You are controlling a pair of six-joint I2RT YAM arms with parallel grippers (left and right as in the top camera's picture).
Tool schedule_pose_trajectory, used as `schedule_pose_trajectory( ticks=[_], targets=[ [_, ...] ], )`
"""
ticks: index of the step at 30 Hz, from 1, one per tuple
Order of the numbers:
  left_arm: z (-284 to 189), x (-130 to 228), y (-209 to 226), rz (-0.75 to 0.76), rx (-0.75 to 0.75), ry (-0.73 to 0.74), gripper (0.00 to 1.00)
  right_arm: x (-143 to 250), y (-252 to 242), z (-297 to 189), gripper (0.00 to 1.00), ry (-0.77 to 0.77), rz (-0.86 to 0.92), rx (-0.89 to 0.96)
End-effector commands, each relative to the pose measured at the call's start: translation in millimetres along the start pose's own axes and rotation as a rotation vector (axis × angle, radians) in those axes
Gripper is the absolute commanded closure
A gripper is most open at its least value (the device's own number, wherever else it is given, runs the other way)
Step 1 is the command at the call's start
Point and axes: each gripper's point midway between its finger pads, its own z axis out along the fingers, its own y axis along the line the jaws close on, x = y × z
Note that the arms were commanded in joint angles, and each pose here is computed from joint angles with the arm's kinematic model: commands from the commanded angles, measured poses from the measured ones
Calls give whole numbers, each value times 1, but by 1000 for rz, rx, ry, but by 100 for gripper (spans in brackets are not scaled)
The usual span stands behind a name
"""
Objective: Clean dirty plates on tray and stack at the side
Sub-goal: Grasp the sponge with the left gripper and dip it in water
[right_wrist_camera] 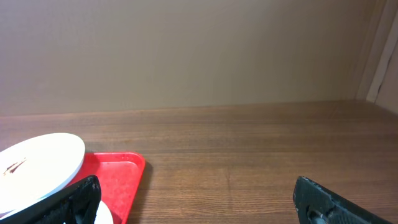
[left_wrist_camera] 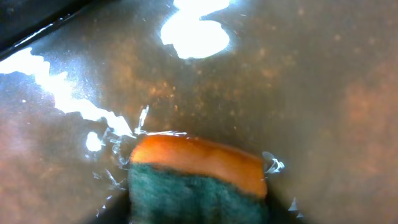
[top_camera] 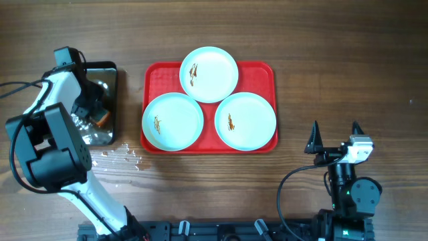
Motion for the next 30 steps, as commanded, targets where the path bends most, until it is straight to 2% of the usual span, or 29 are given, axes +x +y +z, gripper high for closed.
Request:
schedule_pose_trajectory(
  ticks=[1,2,4,6,7,8,9,10,11,12,13,20,21,22,23,24,25,26,27,28,29,30],
  targets=[
    [7,12,1,14,6,53,67,-3,-1,0,0,-12,11,5],
    [7,12,1,14,5,54,0,-3,-1,0,0,-12,11,5],
    [4,11,3,12,1,58,0,-3,-1,0,0,-12,12,5],
    [-5,8,5,10,0,58,12,-3,-1,0,0,-12,11,5],
    [-12,7,5,9,5,54,36,-3,-1,0,0,-12,11,5],
    [-19,5,4,7,13,46,91,-3,-1,0,0,-12,11,5],
    [-22,4,4,6,18,43,96,-3,-1,0,0,-12,11,5],
    [-24,5,4,6,20,47,96,-3,-1,0,0,-12,11,5],
    [-24,7,4,7,24,58,83,-3,-1,0,0,-12,11,5],
    [-24,9,3,7,28,70,29,-3,-1,0,0,-12,11,5],
    [-24,11,3,8,32,81,0,-3,-1,0,0,-12,12,5],
    [-30,42,-7,12,107,239,0,-3,-1,0,0,-12,11,5],
    [-30,44,-7,16,104,244,32,-3,-1,0,0,-12,11,5],
    [-30,44,-8,17,105,244,80,-3,-1,0,0,-12,11,5],
    [-30,44,-8,17,105,244,96,-3,-1,0,0,-12,12,5],
    [-30,44,-8,17,105,244,96,-3,-1,0,0,-12,11,5],
    [-30,44,-8,17,105,244,83,-3,-1,0,0,-12,11,5],
    [-30,44,-8,17,105,243,32,-3,-1,0,0,-12,11,5],
    [-30,43,-8,16,108,241,0,-3,-1,0,0,-12,11,5],
    [-30,43,-9,16,110,238,3,-3,-1,0,0,-12,12,5],
    [-30,42,-10,16,112,235,72,-3,-1,0,0,-12,12,5],
    [-30,42,-10,16,113,235,96,-3,-1,0,0,-12,12,5]
  ],
)
